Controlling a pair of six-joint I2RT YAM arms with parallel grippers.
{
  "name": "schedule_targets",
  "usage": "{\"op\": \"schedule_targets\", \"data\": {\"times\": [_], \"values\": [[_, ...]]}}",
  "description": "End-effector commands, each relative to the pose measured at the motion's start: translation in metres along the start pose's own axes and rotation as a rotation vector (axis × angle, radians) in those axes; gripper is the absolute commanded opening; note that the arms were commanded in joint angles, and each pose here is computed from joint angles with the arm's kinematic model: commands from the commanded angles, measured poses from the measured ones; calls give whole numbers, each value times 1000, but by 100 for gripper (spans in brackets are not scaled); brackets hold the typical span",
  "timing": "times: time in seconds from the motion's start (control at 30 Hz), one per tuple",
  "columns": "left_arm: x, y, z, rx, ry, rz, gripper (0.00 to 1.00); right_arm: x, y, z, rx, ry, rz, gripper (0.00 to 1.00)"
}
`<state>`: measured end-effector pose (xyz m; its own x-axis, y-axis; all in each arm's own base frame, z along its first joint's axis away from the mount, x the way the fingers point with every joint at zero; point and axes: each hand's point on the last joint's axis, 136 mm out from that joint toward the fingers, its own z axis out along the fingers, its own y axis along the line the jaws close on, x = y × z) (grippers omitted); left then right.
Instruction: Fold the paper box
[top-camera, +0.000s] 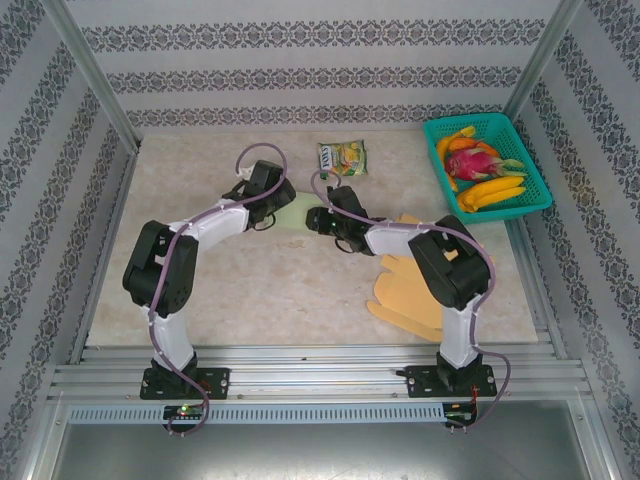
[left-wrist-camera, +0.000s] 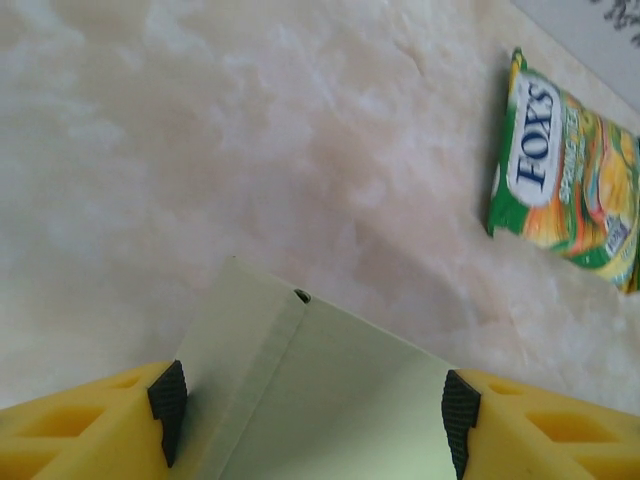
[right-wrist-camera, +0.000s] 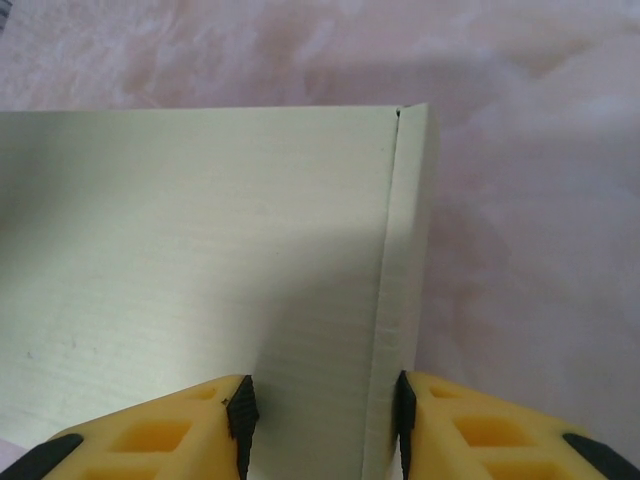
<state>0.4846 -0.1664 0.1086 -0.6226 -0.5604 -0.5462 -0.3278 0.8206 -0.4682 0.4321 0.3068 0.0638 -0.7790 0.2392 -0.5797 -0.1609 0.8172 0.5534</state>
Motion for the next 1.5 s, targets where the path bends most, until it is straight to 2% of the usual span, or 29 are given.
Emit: {"op": "schedule_targets", "data": {"times": [0.0, 0.33, 0.53, 0.7, 0.87, 1.07, 1.3, 1.47], "values": [[21, -19, 11, 100, 150, 12, 69, -38, 71, 7, -239, -72, -47, 42], [-25, 36, 38, 16, 110, -53, 70, -45, 95, 60, -332, -25, -3, 40], [-36, 58, 54, -11, 127, -87, 71, -32, 104, 73, -345, -4, -11, 41], [-48, 66, 56, -52, 98, -75, 73, -18, 109, 75, -338, 14, -32, 45], [-54, 69, 57, -70, 88, -73, 75, -12, 109, 72, -329, 17, -43, 50], [-67, 76, 51, -116, 55, -72, 83, -15, 101, 64, -300, 3, -45, 53], [-92, 73, 19, -142, -19, -62, 87, -18, 97, 36, -274, -27, -64, 55], [-94, 80, -10, -165, -51, -66, 90, -23, 86, 3, -232, -56, -77, 56]]}}
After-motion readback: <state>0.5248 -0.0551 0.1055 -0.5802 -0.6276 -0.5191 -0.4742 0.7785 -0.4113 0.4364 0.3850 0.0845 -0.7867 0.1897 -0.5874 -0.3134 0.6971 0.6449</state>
